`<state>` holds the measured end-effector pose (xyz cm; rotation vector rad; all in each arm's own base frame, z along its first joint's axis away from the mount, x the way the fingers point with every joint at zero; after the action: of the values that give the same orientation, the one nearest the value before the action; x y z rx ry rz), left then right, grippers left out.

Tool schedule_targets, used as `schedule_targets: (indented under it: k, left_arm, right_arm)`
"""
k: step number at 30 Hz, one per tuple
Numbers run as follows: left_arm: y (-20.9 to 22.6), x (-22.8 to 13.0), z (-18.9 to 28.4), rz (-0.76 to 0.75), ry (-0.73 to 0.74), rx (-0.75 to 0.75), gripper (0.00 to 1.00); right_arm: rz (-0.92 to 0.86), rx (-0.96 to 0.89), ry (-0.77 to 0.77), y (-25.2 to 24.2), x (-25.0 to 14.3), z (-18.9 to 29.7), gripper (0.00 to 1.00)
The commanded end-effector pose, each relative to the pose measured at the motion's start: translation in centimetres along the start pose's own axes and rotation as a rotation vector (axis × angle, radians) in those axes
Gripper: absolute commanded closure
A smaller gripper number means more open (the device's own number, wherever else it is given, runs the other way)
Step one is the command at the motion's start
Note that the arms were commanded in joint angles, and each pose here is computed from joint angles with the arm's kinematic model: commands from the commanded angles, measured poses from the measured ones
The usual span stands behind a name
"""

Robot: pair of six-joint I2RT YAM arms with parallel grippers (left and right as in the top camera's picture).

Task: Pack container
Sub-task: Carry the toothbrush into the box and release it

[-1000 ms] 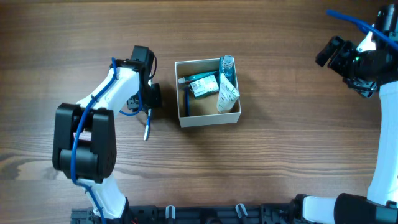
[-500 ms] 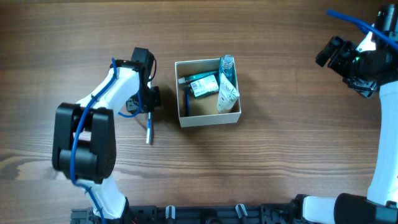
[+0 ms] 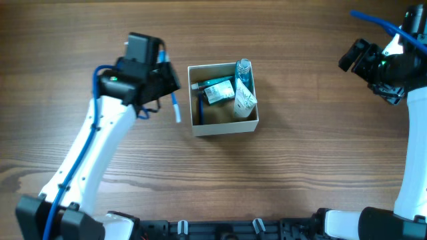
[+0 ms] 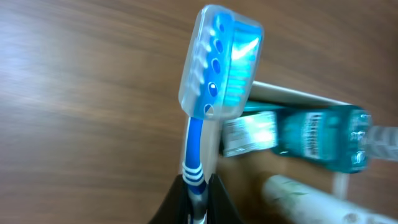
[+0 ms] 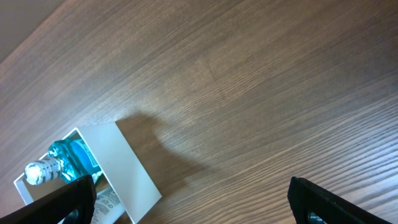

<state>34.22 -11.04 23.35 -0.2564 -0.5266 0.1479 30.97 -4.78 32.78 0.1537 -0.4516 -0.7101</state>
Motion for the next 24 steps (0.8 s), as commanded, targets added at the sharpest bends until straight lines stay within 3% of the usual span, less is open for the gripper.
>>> schedule_targets:
  k: [1,10,14,16,18,19,23,24]
  left_arm:
    - [-3.9,-1.0,-2.2,-0.008,0.021,-0.072,0.96]
    - [-5.0,-3.3,-8.8,-0.057,0.122,-0.015,0.96]
    - [-5.1,-4.1,-9.6,-0.056,0.170,-0.031,0.95]
    - [-5.1,-4.3,-9.7,-0.059,0.179,-0.030,0.89]
    - [-5.2,-4.3,-9.5,-0.060,0.177,-0.033,0.58]
    - [-5.3,-4.1,-9.3,-0.060,0.170,-0.036,0.35]
    - [-5.5,-2.6,-5.7,-0.055,0.094,-0.076,0.13]
    - [-5.5,-1.9,-4.1,-0.065,0.055,-0.095,0.00]
  right_arm:
    - [-0.012,0.009,0.001,0.1,0.1,0.1,0.00]
    - [-0.012,0.009,0.000,0.1,0.1,0.1,0.00]
    - [-0.012,0.009,0.000,0.1,0.1,0.1,0.00]
    - [-0.012,0.009,0.000,0.1,0.1,0.1,0.00]
    - [-0.012,0.009,0.000,0.1,0.1,0.1,0.00]
    - [-0.012,0.009,0.000,0.1,0.1,0.1,0.00]
    - [-0.012,0.009,0.000,0.1,0.1,0.1,0.00]
    - [-0.012,0.009,0.000,0.1,0.1,0.1,0.00]
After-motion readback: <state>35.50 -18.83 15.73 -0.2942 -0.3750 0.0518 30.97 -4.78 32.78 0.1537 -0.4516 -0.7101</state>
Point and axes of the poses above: each gripper's point midway between its finger pads, its own z axis back along the fingers, its own y axis along the line the jaws close on, x = y × z, the point moved 6 cm from there along z, back along the fingers, and after that the axes turned 8 degrees about -z, right-handed, at the moved point
